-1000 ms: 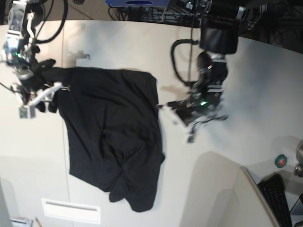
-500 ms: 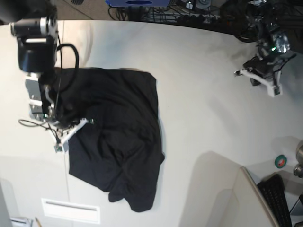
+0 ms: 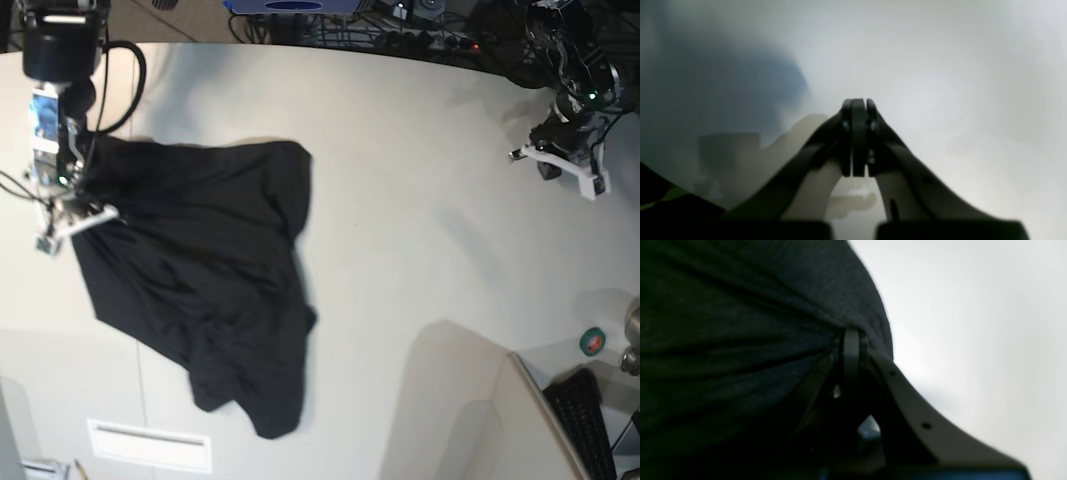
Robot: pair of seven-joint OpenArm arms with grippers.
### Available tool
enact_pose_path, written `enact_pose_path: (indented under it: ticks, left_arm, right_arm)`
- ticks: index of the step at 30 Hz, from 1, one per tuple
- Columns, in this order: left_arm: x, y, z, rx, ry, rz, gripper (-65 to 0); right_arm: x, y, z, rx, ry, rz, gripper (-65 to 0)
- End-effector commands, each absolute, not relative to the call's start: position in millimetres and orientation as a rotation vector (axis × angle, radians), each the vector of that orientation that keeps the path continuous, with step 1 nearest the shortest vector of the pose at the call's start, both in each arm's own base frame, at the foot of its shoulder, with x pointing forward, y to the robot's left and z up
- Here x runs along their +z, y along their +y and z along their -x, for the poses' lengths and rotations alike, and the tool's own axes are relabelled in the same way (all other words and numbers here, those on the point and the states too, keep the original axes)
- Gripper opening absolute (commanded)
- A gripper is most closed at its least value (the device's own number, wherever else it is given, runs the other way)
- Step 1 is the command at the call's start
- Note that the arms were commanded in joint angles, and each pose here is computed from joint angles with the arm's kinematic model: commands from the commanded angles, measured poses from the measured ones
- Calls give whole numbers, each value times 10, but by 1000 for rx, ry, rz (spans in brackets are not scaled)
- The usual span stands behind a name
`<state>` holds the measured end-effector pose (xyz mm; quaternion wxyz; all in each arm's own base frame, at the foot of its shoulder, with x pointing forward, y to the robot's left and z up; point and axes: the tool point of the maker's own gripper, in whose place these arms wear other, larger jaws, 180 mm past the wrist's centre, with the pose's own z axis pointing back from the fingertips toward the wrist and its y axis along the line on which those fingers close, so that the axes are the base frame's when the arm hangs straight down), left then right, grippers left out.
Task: Layout the t-shirt on the table in an organized manner, then fold the t-shirt properly
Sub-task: 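Grasp the shirt body with the right gripper and reposition it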
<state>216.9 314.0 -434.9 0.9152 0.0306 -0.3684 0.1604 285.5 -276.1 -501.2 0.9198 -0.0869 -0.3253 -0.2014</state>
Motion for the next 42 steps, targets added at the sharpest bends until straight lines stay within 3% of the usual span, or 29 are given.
enact_pose_path:
  ticks: [1, 7, 12, 20, 21, 24, 25, 26, 34, 35, 38, 42]
  left_arm:
    - [-4263, 3088, -2290, 304, -801, -51, -650]
    - [-4346, 2736, -2394, 219, -780, 11, -650]
    - [-4357, 2631, -2435, 194, -779, 30, -650]
    - [-4281, 2959, -2363, 222, -785, -34, -650]
    - [-4266, 3021, -2345, 236, -789, -45, -650]
    - [-4215, 3231, -2265, 287, -798, -83, -650]
    - [-4199, 3283, -2245, 299, -801, -93, -650]
    - [-4189, 3327, -2225, 310, -802, -101, -650]
    - [-4239, 3348, -2104, 313, -779, -109, -650]
    - [-4239, 3348, -2104, 313, -779, -109, -650]
    - [-4260, 3363, -2053, 319, -769, -113, -650]
    - [-4266, 3368, -2035, 318, -765, -115, -650]
  right_arm:
    - [-4848, -2895, -2938, -422, -727, 208, -650]
    - [-4500, -2875, -2871, -381, -827, 219, -650]
    - [-4010, -1834, -3047, -120, -964, 52, -650]
    - [-4097, -314, -3179, 255, -860, -167, -650]
    - [-4132, -236, -3205, 290, -852, -167, -593]
    - [-4251, -41, -3325, 375, -824, -157, -329]
    - [-4299, 30, -3359, 387, -811, -156, -278]
    - [-4340, 58, -3406, 385, -800, -150, -267]
    - [-4576, 44, -3773, 371, -732, -80, -386]
    - [-4562, 39, -3799, 371, -748, -80, -428]
    - [-4583, 37, -3765, 368, -760, -85, -650]
    - [-4547, 133, -3642, 361, -777, -124, -650]
